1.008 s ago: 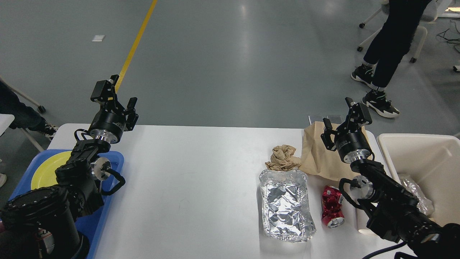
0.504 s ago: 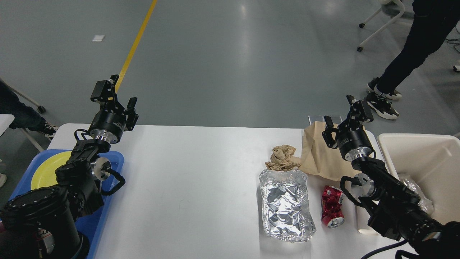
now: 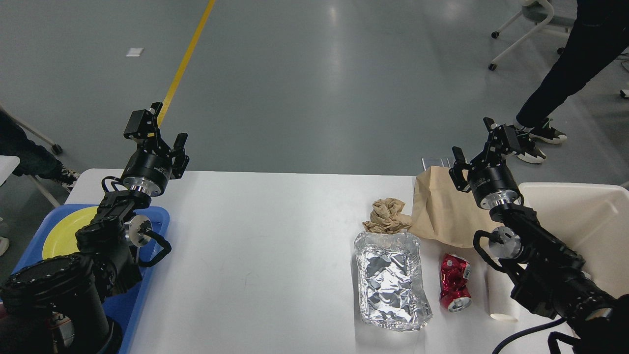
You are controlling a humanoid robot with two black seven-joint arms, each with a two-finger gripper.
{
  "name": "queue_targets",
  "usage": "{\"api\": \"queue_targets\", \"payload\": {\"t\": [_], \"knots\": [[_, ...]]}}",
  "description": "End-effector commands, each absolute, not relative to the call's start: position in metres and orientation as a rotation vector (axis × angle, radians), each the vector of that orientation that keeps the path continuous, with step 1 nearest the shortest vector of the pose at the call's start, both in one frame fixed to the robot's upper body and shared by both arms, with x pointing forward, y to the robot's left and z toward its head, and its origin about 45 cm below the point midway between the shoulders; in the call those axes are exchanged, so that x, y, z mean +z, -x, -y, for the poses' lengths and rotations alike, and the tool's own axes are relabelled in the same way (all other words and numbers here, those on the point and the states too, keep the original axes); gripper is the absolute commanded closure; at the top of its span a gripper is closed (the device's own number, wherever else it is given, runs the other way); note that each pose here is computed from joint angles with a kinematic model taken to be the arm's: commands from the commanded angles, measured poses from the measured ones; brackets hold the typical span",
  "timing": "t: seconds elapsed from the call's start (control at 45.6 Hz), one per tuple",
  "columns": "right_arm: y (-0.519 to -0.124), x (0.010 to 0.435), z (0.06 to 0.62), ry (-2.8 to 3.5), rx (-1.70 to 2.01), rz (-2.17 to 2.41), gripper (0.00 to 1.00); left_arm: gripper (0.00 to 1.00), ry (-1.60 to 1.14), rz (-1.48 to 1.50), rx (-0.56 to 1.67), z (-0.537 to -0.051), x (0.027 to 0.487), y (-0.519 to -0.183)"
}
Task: Tidy desktop
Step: 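Raise the right gripper out of the bin and swing it over the table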
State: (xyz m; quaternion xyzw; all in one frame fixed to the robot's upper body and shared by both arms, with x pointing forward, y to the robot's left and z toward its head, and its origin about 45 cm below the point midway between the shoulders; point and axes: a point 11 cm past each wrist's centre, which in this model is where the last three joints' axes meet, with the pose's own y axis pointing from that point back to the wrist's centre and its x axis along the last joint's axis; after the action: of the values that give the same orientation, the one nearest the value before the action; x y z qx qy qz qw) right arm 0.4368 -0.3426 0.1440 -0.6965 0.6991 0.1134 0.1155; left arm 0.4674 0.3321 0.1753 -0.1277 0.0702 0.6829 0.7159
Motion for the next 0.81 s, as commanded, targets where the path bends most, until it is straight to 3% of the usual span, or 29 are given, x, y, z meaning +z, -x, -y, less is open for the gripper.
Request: {"api": "queue_targets", "payload": {"t": [0.0, 0.241, 0.526, 0.789], "knots": [[-0.43, 0.14, 0.36, 2.029, 0.32, -2.099, 0.0, 0.04, 0.283, -0.156, 1.511, -0.332, 0.175, -0.467], [-0.419, 0.124, 0.376, 2.007, 0.344, -2.17, 0.0, 0.04, 0.283, -0.156, 1.511, -0.332, 0.175, -0.467], [-0.434, 0.157, 0.396, 1.994, 0.237, -2.166, 0.0, 0.04, 0.283, -0.156, 1.511, -0.332, 0.175, -0.467], [-0.443, 0.166, 0.381, 2.082, 0.194, -2.119, 0.0, 0.04, 0.283, -0.156, 1.511, -0.332, 0.175, -0.467]]}}
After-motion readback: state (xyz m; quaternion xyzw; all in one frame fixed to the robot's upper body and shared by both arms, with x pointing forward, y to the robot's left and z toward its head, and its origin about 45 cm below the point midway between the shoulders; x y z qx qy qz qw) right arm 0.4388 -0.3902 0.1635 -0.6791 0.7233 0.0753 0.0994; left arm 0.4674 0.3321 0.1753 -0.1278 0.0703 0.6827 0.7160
